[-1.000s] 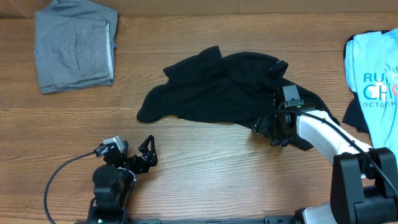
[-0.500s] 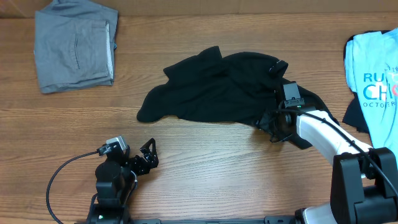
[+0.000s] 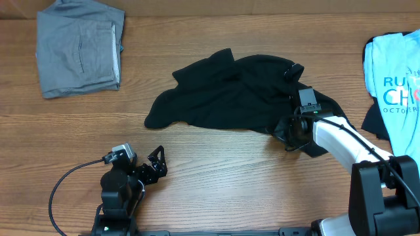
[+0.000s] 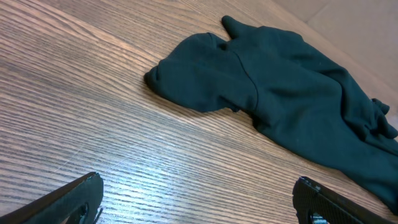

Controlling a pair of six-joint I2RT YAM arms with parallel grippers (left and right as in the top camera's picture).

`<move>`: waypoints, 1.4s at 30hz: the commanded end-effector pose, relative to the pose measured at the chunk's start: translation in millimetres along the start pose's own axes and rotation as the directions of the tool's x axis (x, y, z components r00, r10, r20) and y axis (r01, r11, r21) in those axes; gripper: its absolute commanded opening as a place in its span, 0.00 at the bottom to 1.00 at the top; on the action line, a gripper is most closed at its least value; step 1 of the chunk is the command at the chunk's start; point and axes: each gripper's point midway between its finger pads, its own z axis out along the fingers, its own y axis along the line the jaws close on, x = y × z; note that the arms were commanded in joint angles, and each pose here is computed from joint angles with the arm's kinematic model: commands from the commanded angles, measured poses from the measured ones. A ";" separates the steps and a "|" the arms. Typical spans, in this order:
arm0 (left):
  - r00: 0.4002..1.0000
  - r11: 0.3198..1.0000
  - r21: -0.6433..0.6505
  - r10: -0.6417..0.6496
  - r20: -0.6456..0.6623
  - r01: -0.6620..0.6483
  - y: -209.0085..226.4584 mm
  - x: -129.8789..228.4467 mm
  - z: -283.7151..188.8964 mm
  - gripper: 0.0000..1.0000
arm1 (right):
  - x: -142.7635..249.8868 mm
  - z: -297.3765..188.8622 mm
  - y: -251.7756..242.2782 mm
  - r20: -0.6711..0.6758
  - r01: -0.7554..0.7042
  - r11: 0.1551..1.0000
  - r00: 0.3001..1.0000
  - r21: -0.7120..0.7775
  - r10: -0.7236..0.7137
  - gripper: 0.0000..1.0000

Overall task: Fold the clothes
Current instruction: 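Grasp the left edge of the black shirt with the left gripper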

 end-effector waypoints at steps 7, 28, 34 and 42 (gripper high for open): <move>0.997 0.955 0.296 -0.020 0.078 -0.004 -59.1 -28.7 -10.1 1.00 | 8.9 -0.1 5.2 -0.043 -0.125 0.992 0.991 -0.026 0.124 0.04; 0.935 0.992 -0.032 0.108 -0.338 -0.126 -57.6 -82.3 44.5 1.00 | -12.2 1.9 7.7 0.060 -0.111 0.993 0.992 -0.039 0.113 0.04; 0.868 0.994 -0.066 0.046 -0.494 -0.090 -41.9 -55.0 89.3 1.00 | -12.3 2.1 7.6 0.062 -0.110 0.993 0.992 -0.040 0.113 0.04; 0.858 0.974 -0.197 -0.005 -0.513 -0.112 -9.1 -60.1 114.1 1.00 | -13.2 4.3 7.2 0.072 -0.108 0.993 0.991 -0.045 0.112 0.04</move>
